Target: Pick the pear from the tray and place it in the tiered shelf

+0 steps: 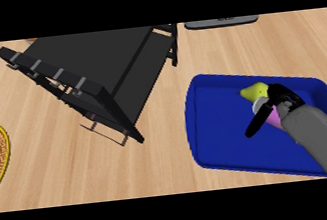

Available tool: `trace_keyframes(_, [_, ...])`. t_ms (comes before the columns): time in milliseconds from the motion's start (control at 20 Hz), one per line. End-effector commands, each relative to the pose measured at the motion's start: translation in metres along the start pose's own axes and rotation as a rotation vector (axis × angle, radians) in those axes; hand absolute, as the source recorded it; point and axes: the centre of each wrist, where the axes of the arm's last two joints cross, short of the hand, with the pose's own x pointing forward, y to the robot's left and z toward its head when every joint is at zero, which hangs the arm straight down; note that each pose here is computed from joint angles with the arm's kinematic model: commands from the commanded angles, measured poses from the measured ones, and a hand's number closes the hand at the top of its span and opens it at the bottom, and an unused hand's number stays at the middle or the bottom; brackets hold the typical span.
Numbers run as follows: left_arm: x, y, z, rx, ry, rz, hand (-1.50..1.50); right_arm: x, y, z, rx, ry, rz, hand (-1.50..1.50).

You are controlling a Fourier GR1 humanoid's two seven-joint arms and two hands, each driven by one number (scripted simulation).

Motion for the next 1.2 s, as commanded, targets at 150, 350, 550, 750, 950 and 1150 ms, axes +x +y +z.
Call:
trace_keyframes(150, [0.095,-0.028,-0.021,-0.104,-0.487,0.141,0.0,0.027,0.018,0.002,0.039,0.181,0.103,-1.5])
trace_keyframes(350, [0.097,-0.03,-0.022,-0.107,-0.479,0.151,0.0,0.03,0.017,-0.001,0.003,0.204,0.137,-1.5])
trace_keyframes(550, [0.097,-0.031,-0.021,-0.115,-0.472,0.157,0.0,0.034,0.019,-0.003,0.008,0.215,0.175,-1.5])
trace_keyframes(750, [0.099,-0.026,-0.023,-0.098,-0.459,0.158,0.0,0.039,0.028,-0.006,0.032,0.218,0.187,-1.5])
trace_keyframes(950, [0.095,-0.027,-0.022,-0.097,-0.462,0.16,0.0,0.032,0.026,-0.016,0.032,0.255,0.203,-1.5])
trace_keyframes(1150, [0.097,-0.026,-0.02,-0.092,-0.463,0.178,0.0,0.036,0.033,-0.016,0.026,0.248,0.228,-1.5])
